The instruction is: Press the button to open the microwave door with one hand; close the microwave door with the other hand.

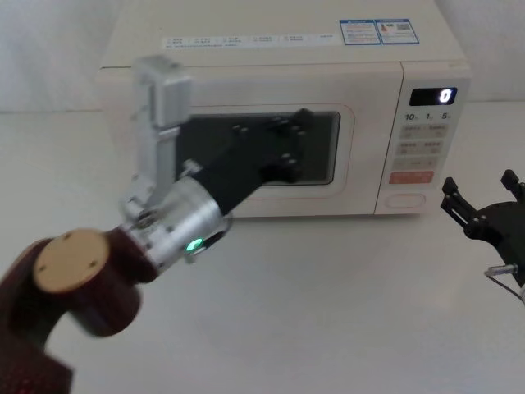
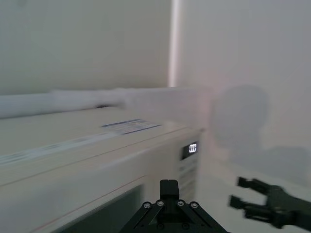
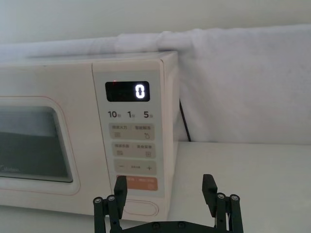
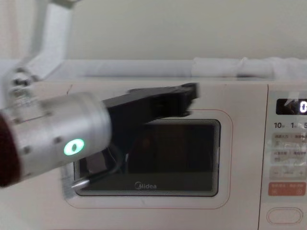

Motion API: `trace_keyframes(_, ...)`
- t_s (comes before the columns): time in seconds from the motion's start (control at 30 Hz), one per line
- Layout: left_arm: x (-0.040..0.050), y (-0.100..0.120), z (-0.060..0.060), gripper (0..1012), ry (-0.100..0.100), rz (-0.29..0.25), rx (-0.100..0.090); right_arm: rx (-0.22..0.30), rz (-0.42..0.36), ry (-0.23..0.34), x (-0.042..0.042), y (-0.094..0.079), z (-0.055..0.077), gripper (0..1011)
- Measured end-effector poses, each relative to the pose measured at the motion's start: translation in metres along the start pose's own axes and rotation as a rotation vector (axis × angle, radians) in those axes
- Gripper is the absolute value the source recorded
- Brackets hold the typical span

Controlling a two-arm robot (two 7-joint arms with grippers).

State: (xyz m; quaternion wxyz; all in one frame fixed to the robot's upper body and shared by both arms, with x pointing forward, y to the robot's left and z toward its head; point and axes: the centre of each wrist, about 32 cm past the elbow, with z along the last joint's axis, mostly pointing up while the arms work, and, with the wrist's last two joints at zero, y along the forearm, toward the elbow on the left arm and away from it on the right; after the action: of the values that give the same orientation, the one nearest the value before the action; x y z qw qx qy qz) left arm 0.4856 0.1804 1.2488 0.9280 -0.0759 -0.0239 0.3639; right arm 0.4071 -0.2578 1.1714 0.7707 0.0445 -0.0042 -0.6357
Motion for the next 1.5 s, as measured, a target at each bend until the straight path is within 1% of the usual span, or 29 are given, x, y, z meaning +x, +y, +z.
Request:
trace_keyframes(0.03,0.0000,0.000,0.000,0,0.000,0.000,0.000,0.000,0.000,0.000,0.0000,0.000,0.000,1000)
trace_keyframes(0.07,-0.0003,0.005,0.000,0,-0.003,0.022,0.000,0.000,0.000,0.000,0.0000,0.000,0.000,1000)
trace_keyframes(0.1,-0.0004,0.013,0.001,0,-0.011,0.063,-0.005,0.000,0.000,0.000,0.0000,0.000,0.000,1000)
trace_keyframes(0.13,-0.0006,0.017,0.001,0,-0.014,0.084,-0.006,0.000,0.000,0.000,0.0000,0.000,0.000,1000)
trace_keyframes(0.2,-0.0004,0.028,0.002,0,-0.027,0.142,-0.011,0.000,0.000,0.000,0.0000,0.000,0.000,1000)
trace_keyframes(0.23,-0.0002,0.036,0.003,0,-0.038,0.184,-0.017,0.000,0.000,0.000,0.0000,0.000,0.000,1000)
trace_keyframes(0.27,-0.0002,0.036,0.003,0,-0.038,0.184,-0.017,0.000,0.000,0.000,0.0000,0.000,0.000,1000)
trace_keyframes(0.3,0.0001,0.043,0.003,0,-0.050,0.229,-0.023,0.000,0.000,0.000,0.0000,0.000,0.000,1000)
trace_keyframes(0.37,0.0002,0.051,0.002,0,-0.060,0.276,-0.027,0.000,0.000,0.000,0.0000,0.000,0.000,1000)
trace_keyframes(0.4,0.0005,0.058,0.002,0,-0.071,0.319,-0.033,0.000,0.000,0.000,0.0000,0.000,0.000,1000)
trace_keyframes(0.43,0.0005,0.058,0.002,0,-0.071,0.319,-0.033,0.000,0.000,0.000,0.0000,0.000,0.000,1000)
trace_keyframes(0.47,0.0005,0.065,0.002,0,-0.083,0.362,-0.038,0.000,0.000,0.000,0.0000,0.000,0.000,1000)
trace_keyframes(0.5,0.0005,0.068,0.002,0,-0.089,0.384,-0.042,0.000,0.000,0.000,0.0000,0.000,0.000,1000)
trace_keyframes(0.53,0.0005,0.074,0.001,0,-0.099,0.422,-0.049,0.000,0.000,0.000,0.0000,0.000,0.000,1000)
trace_keyframes(0.6,0.0001,0.079,0.001,0,-0.110,0.461,-0.058,0.000,0.000,0.000,0.0000,0.000,0.000,1000)
trace_keyframes(0.63,-0.0004,0.084,0.001,0,-0.118,0.493,-0.064,0.000,0.000,0.000,0.0000,0.000,0.000,1000)
trace_keyframes(0.73,-0.0004,0.091,0.001,0,-0.128,0.549,-0.072,0.000,0.000,0.000,0.0000,0.000,0.000,1000)
trace_keyframes(0.83,0.0002,0.097,0.001,0,-0.133,0.584,-0.072,0.000,0.000,0.000,0.0000,0.000,0.000,1000)
trace_keyframes(0.93,0.0011,0.101,0.000,0,-0.139,0.601,-0.066,0.000,0.000,0.000,0.0000,0.000,0.000,1000)
trace_keyframes(1.0,0.0020,0.106,-0.002,0,-0.145,0.619,-0.055,0.000,0.000,0.000,0.0000,0.000,0.000,1000)
trace_keyframes(1.03,0.0026,0.109,-0.003,0,-0.149,0.631,-0.046,0.000,0.000,0.000,0.0000,0.000,0.000,1000)
trace_keyframes(1.07,0.0027,0.111,-0.004,0,-0.151,0.638,-0.040,0.000,0.000,0.000,0.0000,0.000,0.000,1000)
trace_keyframes(1.1,0.0026,0.115,-0.006,0,-0.152,0.651,-0.028,0.000,0.000,0.000,0.0000,0.000,0.000,1000)
trace_keyframes(1.17,0.0024,0.118,-0.008,0,-0.154,0.663,-0.016,0.000,0.000,0.000,0.0000,0.000,0.000,1000)
trace_keyframes(1.23,0.0012,0.123,-0.013,0,-0.153,0.678,0.002,0.000,0.000,0.000,0.0000,0.000,0.000,1000)
trace_keyframes(1.3,0.0007,0.126,-0.016,0,-0.153,0.688,0.011,0.000,0.000,0.000,0.0000,0.000,0.000,1000)
trace_keyframes(1.33,-0.0005,0.128,-0.019,0,-0.148,0.701,0.022,0.000,0.000,0.000,0.0000,0.000,0.000,1000)
trace_keyframes(1.43,-0.0021,0.132,-0.024,0,-0.143,0.718,0.035,0.000,0.000,0.000,0.0000,0.000,0.000,1000)
trace_keyframes(1.5,-0.0036,0.134,-0.030,0,-0.137,0.739,0.044,0.000,0.000,0.000,0.0000,0.000,0.000,1000)
